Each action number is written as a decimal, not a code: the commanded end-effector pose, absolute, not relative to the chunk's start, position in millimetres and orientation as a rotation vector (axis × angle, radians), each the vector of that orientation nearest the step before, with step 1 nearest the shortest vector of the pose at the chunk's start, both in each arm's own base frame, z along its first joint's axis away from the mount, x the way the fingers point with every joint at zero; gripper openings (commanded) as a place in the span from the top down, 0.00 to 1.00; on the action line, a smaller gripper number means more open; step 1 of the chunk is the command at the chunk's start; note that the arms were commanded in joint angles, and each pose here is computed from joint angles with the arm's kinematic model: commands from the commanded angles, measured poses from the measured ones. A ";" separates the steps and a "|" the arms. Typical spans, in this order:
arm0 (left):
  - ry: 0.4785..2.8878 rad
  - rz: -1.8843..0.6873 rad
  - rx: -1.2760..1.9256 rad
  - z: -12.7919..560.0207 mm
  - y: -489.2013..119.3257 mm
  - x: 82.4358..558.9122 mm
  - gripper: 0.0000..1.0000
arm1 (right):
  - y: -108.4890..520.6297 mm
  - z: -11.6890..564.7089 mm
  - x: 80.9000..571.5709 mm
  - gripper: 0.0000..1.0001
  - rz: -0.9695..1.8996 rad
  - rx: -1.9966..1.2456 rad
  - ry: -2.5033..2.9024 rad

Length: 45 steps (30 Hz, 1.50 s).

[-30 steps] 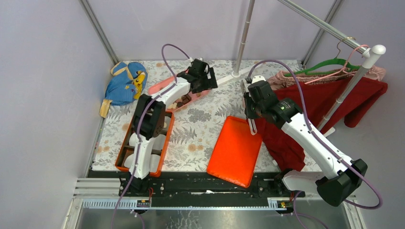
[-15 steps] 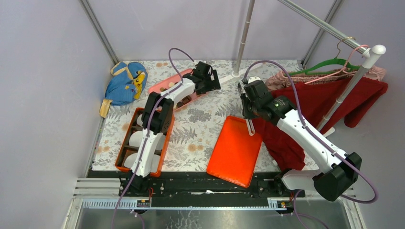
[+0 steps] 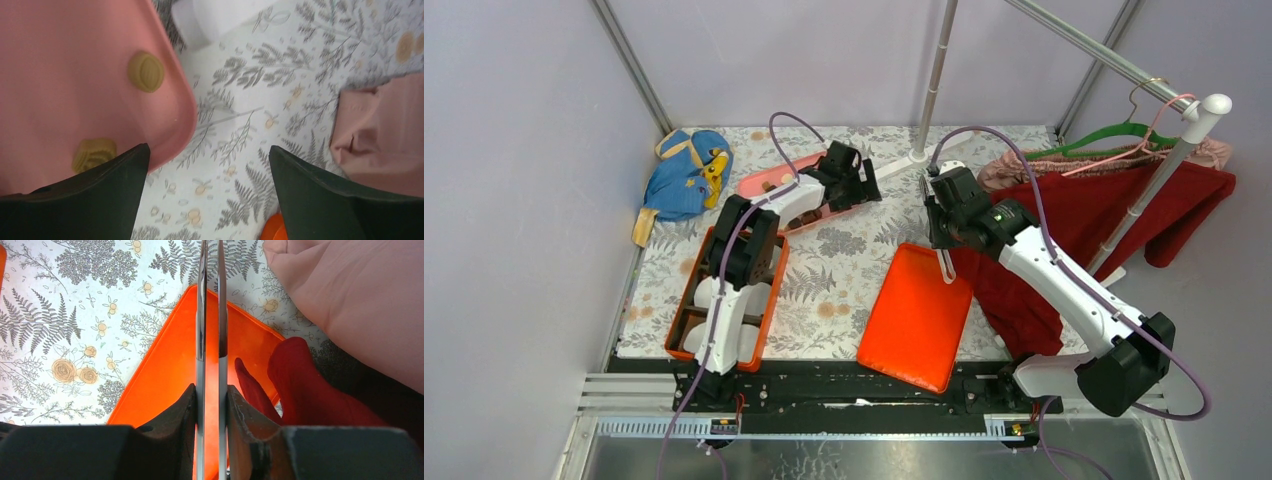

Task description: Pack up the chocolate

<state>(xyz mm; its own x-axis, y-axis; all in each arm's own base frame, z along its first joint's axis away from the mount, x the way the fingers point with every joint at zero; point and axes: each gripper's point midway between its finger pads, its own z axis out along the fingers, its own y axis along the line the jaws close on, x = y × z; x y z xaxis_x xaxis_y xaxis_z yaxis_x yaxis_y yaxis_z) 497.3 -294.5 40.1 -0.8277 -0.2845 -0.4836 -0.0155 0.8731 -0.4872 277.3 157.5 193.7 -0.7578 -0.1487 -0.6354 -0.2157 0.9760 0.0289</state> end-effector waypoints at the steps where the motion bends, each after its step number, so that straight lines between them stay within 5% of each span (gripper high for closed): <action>1: 2.591 -0.548 -0.225 16.1 -276.1 459.1 0.03 | 168.7 217.6 293.8 0.80 0.192 -0.248 2.359; 38: 2.824 -0.380 0.325 17.4 -241.0 263.2 0.03 | 180.5 218.3 288.1 0.80 0.304 -0.239 2.338; 45: 2.721 -0.459 0.351 78.2 -253.5 264.6 0.02 | 191.5 207.3 286.9 0.79 0.343 -0.281 2.385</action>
<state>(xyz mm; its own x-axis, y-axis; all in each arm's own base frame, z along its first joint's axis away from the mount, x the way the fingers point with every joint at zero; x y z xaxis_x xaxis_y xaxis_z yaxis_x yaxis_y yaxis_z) 274.9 -254.4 33.2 -0.9187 0.1663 -0.3583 0.2666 0.9304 -0.2517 279.5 179.5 196.6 -0.7512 -0.1309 -0.6470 -0.2693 0.9556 0.1194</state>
